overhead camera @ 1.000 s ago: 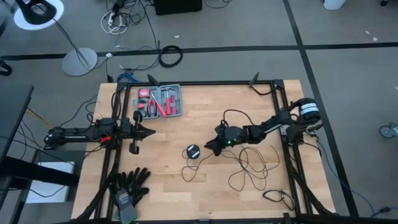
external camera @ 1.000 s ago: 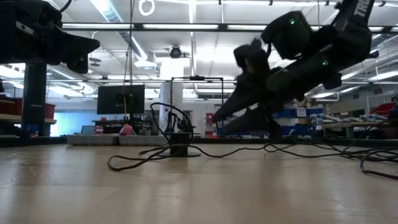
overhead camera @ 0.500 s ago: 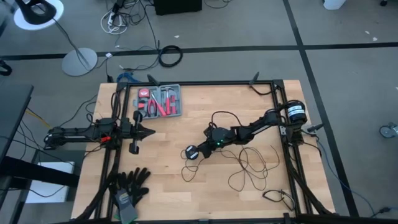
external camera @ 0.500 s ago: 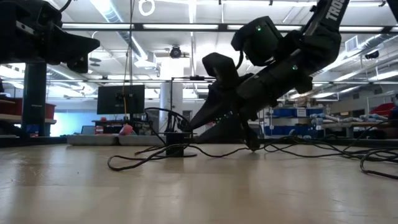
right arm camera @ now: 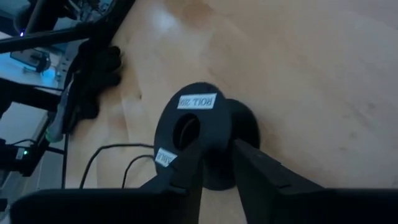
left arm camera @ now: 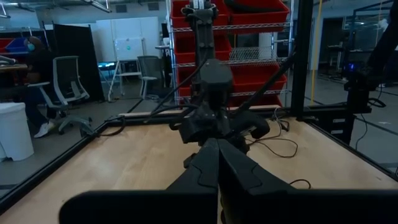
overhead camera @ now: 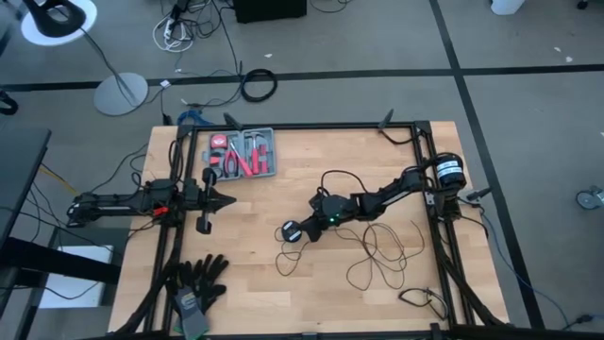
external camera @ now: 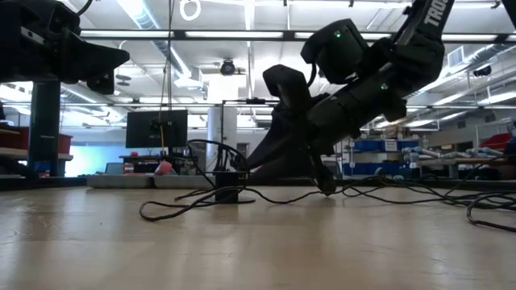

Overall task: Coil cords
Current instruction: Coil the black wire onto the spool

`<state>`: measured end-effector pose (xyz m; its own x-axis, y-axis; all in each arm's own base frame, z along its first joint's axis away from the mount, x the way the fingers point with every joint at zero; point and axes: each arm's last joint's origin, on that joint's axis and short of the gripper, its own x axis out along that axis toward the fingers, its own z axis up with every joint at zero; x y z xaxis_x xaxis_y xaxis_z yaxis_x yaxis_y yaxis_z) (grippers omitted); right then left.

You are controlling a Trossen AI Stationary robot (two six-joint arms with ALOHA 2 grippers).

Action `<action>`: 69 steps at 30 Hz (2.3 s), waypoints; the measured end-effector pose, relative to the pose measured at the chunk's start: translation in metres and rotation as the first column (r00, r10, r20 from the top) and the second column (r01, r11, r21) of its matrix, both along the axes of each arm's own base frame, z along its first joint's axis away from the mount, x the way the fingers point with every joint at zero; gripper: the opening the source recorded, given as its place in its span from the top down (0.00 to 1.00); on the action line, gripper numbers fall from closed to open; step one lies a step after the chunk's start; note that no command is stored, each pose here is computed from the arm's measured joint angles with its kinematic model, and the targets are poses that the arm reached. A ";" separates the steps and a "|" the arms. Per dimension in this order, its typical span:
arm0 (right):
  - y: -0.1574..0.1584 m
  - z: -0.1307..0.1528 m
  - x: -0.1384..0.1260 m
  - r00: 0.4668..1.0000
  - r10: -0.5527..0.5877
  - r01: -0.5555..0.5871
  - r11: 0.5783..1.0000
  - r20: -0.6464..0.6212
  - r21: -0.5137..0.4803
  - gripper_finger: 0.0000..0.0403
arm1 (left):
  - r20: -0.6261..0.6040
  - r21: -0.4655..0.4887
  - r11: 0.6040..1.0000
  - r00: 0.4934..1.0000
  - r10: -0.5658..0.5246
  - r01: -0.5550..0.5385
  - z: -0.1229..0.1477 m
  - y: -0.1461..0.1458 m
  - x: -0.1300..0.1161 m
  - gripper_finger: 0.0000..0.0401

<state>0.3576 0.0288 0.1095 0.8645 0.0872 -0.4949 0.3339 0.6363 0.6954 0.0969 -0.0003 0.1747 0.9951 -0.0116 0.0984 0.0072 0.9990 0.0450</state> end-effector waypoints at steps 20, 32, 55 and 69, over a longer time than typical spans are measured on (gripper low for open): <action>-0.004 0.003 0.002 0.998 0.054 -0.052 0.997 0.035 -0.058 1.00 | 0.000 0.000 1.000 1.000 0.000 0.000 0.000 0.000 0.000 0.99; -0.025 0.003 0.002 0.999 0.025 -0.025 1.000 0.034 0.005 0.94 | 0.000 0.000 1.000 1.000 0.000 0.000 0.000 0.000 0.000 0.99; -0.005 0.001 0.000 1.000 0.008 -0.006 0.994 -0.021 0.111 0.69 | 0.000 0.000 1.000 1.000 0.000 0.000 0.000 0.000 0.000 0.99; 0.012 0.001 -0.001 1.000 0.013 -0.008 0.982 -0.026 0.189 0.69 | 0.000 0.000 1.000 1.000 0.000 0.000 0.000 0.000 0.000 0.99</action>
<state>0.3564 0.0412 0.1108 0.8494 0.1905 -0.4922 0.3485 0.4979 0.7941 0.0969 -0.0003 0.1746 0.9951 -0.0114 0.0981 0.0071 0.9990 0.0449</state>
